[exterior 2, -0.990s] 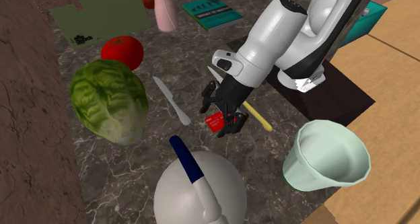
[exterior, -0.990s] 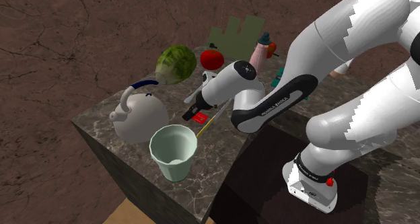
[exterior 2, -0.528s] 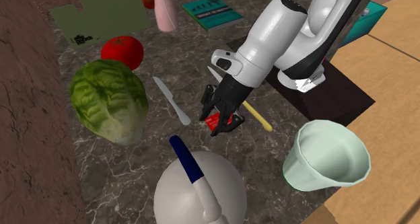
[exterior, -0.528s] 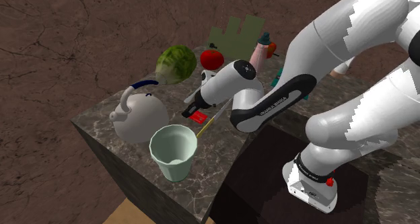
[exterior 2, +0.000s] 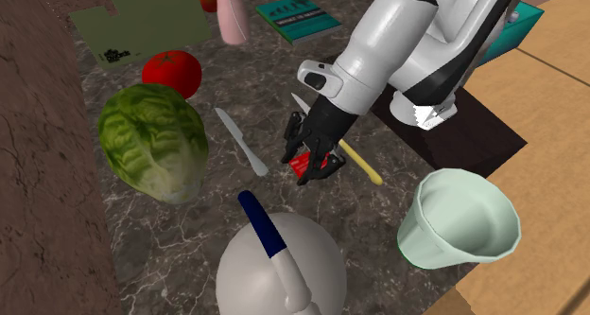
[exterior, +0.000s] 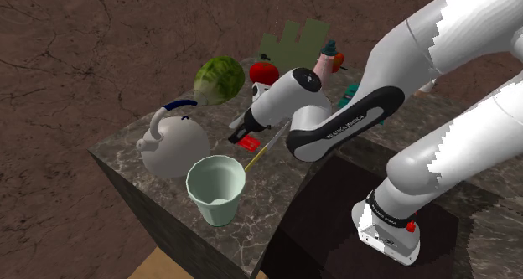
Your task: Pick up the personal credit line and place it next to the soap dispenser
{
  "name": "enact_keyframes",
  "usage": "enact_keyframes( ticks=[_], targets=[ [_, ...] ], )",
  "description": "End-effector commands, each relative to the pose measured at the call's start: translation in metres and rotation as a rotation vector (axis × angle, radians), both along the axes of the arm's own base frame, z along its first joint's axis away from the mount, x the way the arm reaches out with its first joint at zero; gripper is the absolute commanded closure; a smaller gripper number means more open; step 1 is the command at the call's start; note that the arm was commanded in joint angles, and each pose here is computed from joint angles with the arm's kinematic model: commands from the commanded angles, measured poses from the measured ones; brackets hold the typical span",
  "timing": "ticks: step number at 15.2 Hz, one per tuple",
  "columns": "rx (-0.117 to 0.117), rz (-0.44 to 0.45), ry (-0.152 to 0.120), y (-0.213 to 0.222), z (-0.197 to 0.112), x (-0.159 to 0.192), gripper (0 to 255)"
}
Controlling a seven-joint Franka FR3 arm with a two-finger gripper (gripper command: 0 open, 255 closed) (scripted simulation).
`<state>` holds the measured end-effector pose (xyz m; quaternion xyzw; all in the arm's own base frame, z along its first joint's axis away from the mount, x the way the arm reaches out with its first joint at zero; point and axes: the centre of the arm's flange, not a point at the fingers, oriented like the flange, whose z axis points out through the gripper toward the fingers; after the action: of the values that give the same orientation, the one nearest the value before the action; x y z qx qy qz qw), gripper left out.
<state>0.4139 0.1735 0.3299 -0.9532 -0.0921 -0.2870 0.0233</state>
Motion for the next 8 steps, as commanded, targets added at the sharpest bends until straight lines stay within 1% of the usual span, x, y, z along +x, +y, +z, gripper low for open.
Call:
enact_keyframes(
  ticks=[1, 8],
  targets=[
    [0.002, 0.001, 0.002, 0.000, 0.012, -0.001, 255],
    [0.002, 0.001, 0.002, 0.000, 0.049, -0.001, 255]
  ],
)
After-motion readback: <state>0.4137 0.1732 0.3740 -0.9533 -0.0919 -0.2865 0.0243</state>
